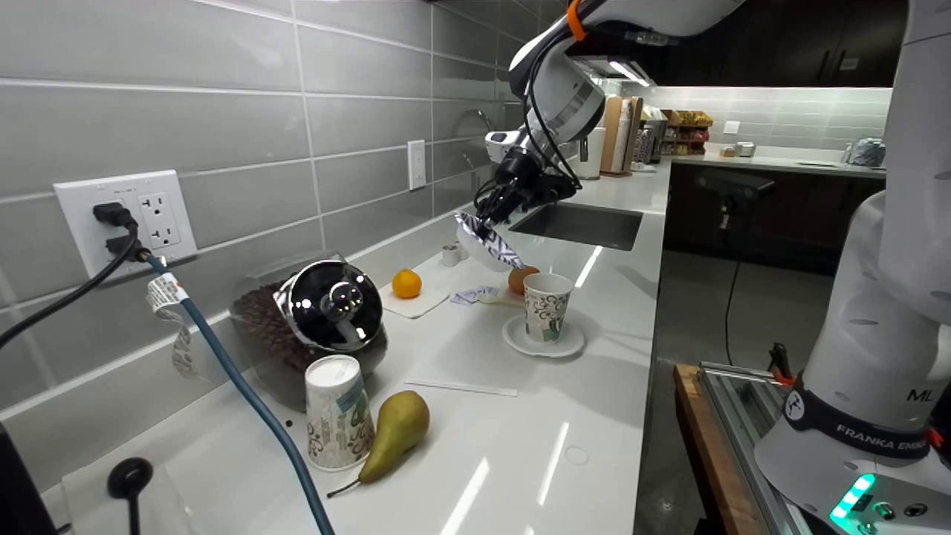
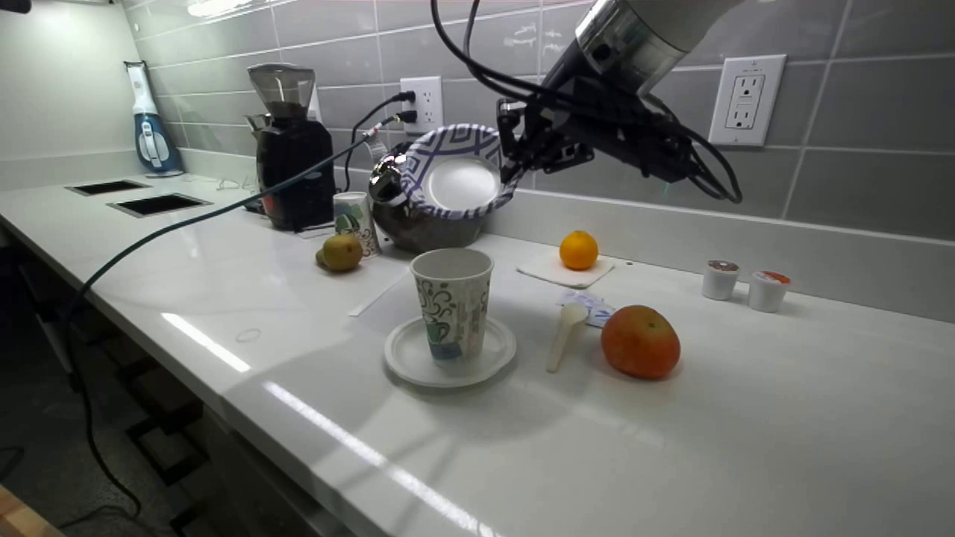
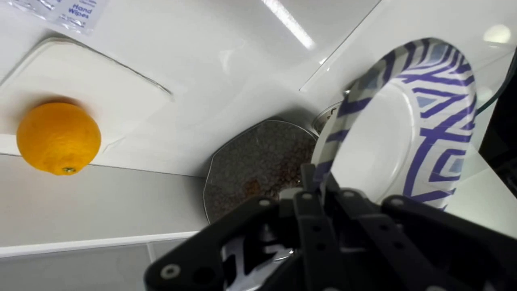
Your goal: Pour the contents in the bowl into the coffee cup.
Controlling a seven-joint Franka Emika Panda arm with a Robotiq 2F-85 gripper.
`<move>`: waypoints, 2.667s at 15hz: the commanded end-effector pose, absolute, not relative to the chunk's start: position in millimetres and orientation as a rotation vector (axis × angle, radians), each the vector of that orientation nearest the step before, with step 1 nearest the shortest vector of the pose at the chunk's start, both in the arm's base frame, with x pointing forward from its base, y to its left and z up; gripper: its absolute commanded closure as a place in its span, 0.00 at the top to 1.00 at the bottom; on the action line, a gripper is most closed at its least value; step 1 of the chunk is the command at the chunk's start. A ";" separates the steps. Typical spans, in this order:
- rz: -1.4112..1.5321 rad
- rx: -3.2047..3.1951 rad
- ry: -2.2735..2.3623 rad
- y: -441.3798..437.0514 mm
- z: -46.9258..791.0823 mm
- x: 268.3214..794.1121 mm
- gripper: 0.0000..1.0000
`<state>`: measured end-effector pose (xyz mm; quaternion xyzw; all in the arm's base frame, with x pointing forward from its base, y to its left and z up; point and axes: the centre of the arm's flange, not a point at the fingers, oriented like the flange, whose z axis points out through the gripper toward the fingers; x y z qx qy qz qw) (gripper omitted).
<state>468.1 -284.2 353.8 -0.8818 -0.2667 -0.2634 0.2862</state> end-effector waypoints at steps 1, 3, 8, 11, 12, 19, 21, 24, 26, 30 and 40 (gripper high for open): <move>-0.681 -2.362 -0.664 -284.3 353.9 477.1 0.01; -0.628 -2.372 -0.601 -282.4 354.1 489.3 0.01; -0.483 -2.402 -0.410 -272.8 347.7 526.0 0.01; -0.420 -2.428 -0.326 -264.8 333.7 545.9 0.01; -0.393 -2.433 -0.301 -262.5 326.7 550.7 0.01; -0.205 -2.512 -0.136 -259.2 271.6 568.7 0.01; -0.152 -2.540 -0.105 -257.1 258.3 570.8 0.01; -0.086 -2.598 -0.056 -256.2 248.4 570.3 0.03; -0.065 -2.639 -0.045 -254.2 250.1 567.7 0.02; -0.011 -2.688 -0.055 -250.9 254.1 567.0 0.23; -0.135 -2.923 -0.003 -273.3 304.6 531.4 0.97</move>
